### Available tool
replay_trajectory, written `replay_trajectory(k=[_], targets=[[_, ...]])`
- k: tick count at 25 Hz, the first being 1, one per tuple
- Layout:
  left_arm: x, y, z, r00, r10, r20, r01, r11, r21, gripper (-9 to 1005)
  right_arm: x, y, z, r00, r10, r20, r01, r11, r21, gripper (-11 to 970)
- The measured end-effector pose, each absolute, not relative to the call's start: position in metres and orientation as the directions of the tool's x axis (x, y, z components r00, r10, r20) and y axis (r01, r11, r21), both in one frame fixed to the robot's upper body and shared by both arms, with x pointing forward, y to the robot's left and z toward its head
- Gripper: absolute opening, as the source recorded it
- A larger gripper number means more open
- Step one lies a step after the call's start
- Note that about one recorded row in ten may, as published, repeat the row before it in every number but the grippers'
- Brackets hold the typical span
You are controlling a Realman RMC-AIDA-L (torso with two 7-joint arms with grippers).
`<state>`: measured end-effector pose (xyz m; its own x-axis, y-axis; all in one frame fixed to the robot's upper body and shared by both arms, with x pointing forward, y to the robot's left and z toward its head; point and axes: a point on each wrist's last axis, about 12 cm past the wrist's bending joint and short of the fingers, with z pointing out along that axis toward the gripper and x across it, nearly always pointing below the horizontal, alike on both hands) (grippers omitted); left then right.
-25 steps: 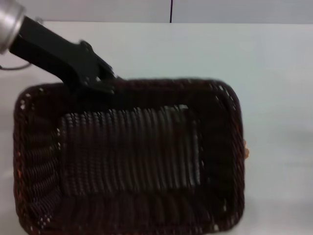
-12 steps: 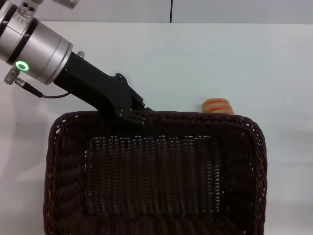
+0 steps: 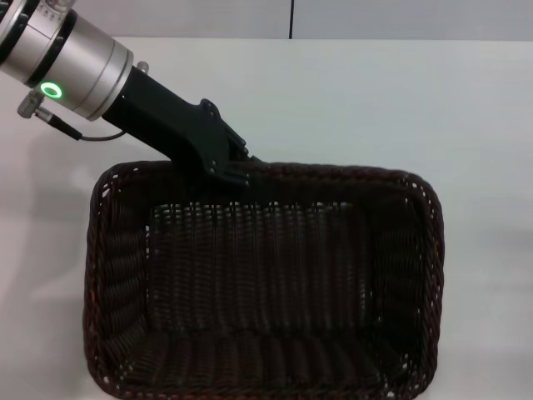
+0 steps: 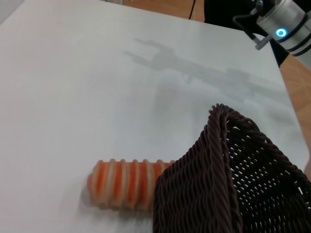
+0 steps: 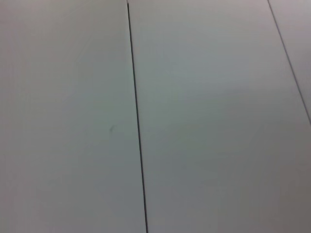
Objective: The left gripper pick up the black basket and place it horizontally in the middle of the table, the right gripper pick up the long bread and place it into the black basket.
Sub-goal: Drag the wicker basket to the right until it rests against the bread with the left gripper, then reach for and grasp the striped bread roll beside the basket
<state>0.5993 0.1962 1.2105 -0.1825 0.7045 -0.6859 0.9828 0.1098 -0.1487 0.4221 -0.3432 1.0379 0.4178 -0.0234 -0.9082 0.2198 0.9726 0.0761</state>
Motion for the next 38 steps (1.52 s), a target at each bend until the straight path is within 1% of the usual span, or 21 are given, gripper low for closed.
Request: replay_trajectory(k=[6,10,18,22,24,25,26,28,29,30,32,33,36,37,38], targets=[[0.601,0.198,1.211,-0.179,0.705,-0.686,0.984,0.116,-0.137,249,0.417,-0.342,1.037,0.421,-0.025,-0.907,0.219,0.973,0.075,679],[0.602,0.200,1.210,-0.149,0.716,-0.682,0.989,0.097,-0.113,254,0.416,-0.342,1.037,0.423,-0.025,-0.906,0.216,0.974,0.074,679],[0.602,0.201,1.212,-0.134,0.717,-0.684,0.991,0.092,-0.099,445,0.416,-0.341,1.037,0.422,-0.024,-0.906,0.211,0.975,0.073,678],[0.605,0.203,1.214,-0.136,0.709,-0.692,0.991,0.110,-0.082,540,0.415,-0.341,1.037,0.420,-0.023,-0.907,0.208,0.976,0.072,678],[0.610,0.213,1.227,-0.128,0.685,-0.717,0.987,0.155,-0.028,584,0.415,-0.341,1.037,0.420,-0.023,-0.907,0.209,0.975,0.071,678],[0.610,0.213,1.227,-0.128,0.685,-0.717,0.987,0.155,-0.028,604,0.415,-0.341,1.037,0.419,-0.023,-0.907,0.209,0.975,0.072,678],[0.610,0.217,1.233,-0.122,0.673,-0.729,0.986,0.169,-0.009,624,0.415,-0.341,1.037,0.419,-0.023,-0.907,0.209,0.975,0.072,678],[0.610,0.217,1.233,-0.122,0.673,-0.729,0.986,0.169,-0.009,663,0.414,-0.341,1.036,0.419,-0.023,-0.908,0.209,0.975,0.072,678],[0.606,0.228,1.251,-0.093,0.633,-0.768,0.980,0.193,0.041,683,0.414,-0.341,1.036,0.418,-0.022,-0.908,0.208,0.976,0.072,678],[0.602,0.234,1.261,-0.066,0.603,-0.795,0.977,0.202,0.072,683,0.413,-0.340,1.036,0.417,-0.020,-0.909,0.205,0.976,0.073,678],[0.602,0.234,1.261,-0.066,0.603,-0.795,0.977,0.202,0.072,683,0.413,-0.337,1.035,0.416,-0.010,-0.909,0.190,0.979,0.075,679],[0.596,0.239,1.268,-0.045,0.574,-0.818,0.971,0.216,0.098,683,0.413,-0.337,1.035,0.416,-0.010,-0.909,0.190,0.979,0.075,679],[0.588,0.250,1.271,-0.045,0.506,-0.861,0.958,0.266,0.106,683,0.412,-0.331,1.034,0.408,0.016,-0.913,0.152,0.985,0.085,679],[0.586,0.256,1.271,-0.049,0.466,-0.883,0.950,0.294,0.102,682,0.410,-0.325,1.032,0.397,0.044,-0.917,0.117,0.988,0.099,679],[0.582,0.267,1.270,-0.059,0.403,-0.913,0.937,0.339,0.089,682,0.410,-0.325,1.032,0.397,0.044,-0.917,0.117,0.988,0.099,679]])
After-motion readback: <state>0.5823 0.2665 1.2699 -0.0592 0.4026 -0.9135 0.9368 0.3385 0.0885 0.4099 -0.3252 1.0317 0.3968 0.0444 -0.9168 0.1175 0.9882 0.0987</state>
